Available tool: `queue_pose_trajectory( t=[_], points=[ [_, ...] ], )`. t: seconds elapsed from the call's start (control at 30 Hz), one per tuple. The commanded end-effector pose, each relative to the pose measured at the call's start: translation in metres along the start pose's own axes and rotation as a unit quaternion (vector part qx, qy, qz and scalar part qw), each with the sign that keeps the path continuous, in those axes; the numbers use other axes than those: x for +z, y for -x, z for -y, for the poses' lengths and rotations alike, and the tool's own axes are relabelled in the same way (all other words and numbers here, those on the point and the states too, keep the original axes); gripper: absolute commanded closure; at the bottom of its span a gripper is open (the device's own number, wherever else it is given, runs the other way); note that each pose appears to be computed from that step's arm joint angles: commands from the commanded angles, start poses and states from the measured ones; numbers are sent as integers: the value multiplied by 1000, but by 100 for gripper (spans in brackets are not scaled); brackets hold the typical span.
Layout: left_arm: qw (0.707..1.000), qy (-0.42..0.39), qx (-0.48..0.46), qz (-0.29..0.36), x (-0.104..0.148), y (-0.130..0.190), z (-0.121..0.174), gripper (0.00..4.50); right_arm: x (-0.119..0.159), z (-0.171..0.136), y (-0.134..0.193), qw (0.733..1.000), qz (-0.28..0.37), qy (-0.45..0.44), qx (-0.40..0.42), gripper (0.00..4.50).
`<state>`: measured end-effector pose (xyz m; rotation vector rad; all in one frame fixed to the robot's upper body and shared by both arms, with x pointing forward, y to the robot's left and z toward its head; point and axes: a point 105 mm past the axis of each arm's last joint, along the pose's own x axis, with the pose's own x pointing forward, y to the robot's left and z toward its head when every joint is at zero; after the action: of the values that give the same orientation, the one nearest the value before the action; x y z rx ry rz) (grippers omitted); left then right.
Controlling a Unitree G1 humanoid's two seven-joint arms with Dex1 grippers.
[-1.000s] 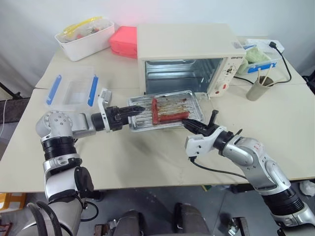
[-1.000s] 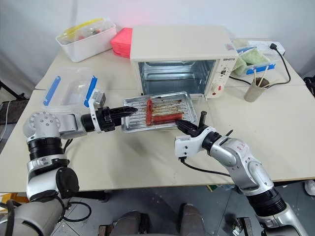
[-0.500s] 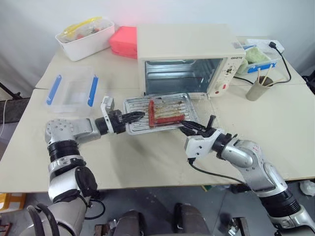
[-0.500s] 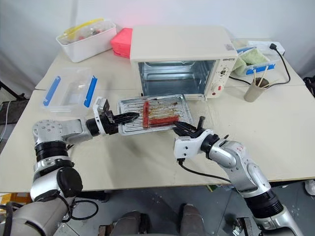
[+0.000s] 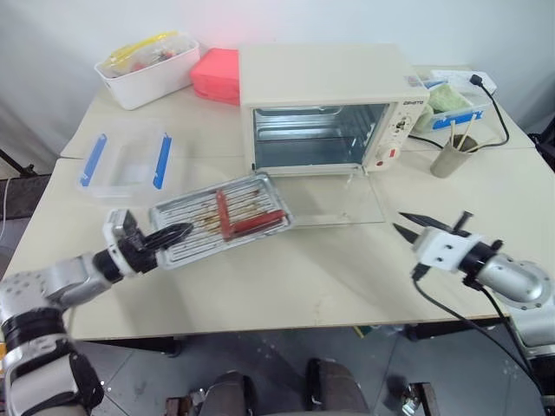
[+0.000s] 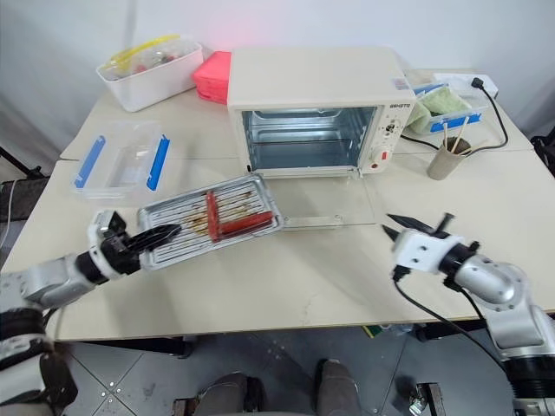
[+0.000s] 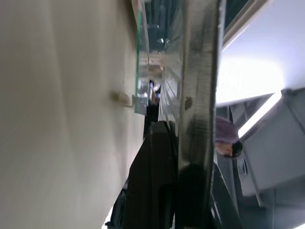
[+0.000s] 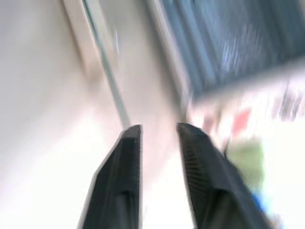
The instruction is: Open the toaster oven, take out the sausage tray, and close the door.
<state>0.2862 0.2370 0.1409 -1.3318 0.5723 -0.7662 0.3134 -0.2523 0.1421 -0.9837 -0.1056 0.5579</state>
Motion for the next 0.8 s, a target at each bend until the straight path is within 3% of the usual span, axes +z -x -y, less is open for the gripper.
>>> queue_pose_trajectory(
  t=[0.03,0.23,0.33,0.6,0.8],
  points=[
    [997,-30,-39,52,2,13,19,450,-9,18,9,998,19,-56,-30,447],
    [980,-48,-63,181,3,28,20,450,-28,0,-5,962,46,-265,38,447],
    [967,-39,-67,244,-3,29,15,450,-27,-11,-24,946,54,-311,74,447],
    [950,-15,-49,308,-16,25,9,450,-6,-16,-51,918,98,-366,115,447],
    [949,-19,-51,312,-18,21,13,450,24,25,-42,906,225,-356,38,447]
  ],
)
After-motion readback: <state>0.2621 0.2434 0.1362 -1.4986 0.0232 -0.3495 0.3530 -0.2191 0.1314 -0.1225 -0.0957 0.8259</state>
